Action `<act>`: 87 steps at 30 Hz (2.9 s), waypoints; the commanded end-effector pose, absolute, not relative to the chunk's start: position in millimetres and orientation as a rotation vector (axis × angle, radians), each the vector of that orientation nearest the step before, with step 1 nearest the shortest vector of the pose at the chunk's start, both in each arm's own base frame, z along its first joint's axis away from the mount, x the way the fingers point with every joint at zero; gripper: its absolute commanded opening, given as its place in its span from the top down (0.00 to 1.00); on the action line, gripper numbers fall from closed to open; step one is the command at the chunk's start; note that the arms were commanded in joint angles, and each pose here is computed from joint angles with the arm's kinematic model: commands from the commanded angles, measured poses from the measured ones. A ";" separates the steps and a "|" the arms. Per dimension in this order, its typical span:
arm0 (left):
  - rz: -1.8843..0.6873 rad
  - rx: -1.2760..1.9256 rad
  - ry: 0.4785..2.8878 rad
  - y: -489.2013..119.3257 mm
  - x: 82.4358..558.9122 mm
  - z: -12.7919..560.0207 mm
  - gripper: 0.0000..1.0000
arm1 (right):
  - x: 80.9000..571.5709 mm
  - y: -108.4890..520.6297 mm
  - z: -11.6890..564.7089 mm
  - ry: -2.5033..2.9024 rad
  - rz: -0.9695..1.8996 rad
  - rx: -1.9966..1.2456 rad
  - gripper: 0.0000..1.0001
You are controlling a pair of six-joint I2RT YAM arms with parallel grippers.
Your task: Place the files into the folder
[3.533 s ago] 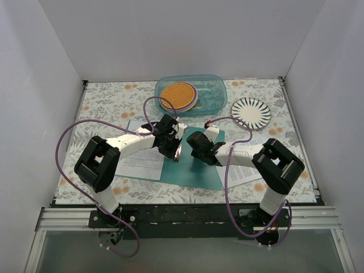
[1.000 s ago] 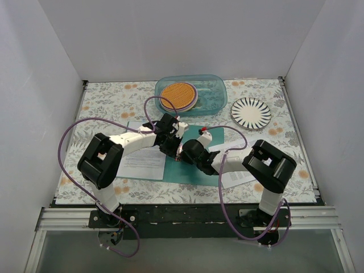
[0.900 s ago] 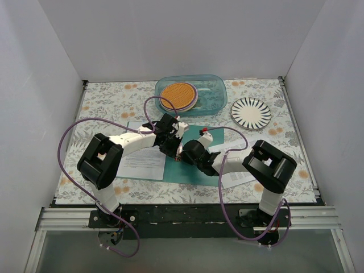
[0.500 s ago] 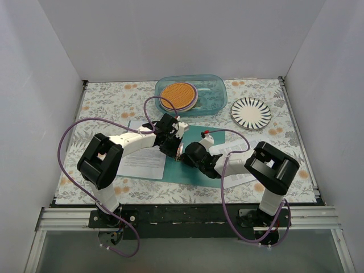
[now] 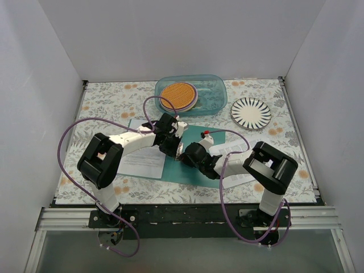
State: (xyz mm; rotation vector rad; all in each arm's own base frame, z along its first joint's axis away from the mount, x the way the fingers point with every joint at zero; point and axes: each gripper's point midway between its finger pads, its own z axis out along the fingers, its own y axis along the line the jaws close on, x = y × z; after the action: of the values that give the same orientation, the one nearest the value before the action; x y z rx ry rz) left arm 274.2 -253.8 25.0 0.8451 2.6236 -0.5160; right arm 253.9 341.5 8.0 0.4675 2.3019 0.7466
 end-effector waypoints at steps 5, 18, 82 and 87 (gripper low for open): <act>-0.521 0.895 2.742 -251.7 251.5 -36.5 1.00 | 111.5 262.2 -126.5 2.956 0.258 0.177 0.99; -0.471 0.977 2.767 -255.2 228.7 -59.5 1.00 | 105.8 260.5 -130.1 2.980 0.247 0.187 0.99; -0.668 0.860 2.655 -196.7 227.1 37.6 1.00 | 110.7 234.3 -125.0 2.959 0.135 0.313 0.99; -0.670 0.859 2.666 -199.1 228.3 33.5 1.00 | 110.0 234.2 -125.5 2.962 0.137 0.313 0.99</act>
State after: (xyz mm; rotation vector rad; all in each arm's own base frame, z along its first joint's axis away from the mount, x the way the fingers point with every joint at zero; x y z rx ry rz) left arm 220.4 -186.8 28.6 0.8486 2.7337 -0.6435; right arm 202.7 391.6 5.5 0.4289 2.4766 1.0585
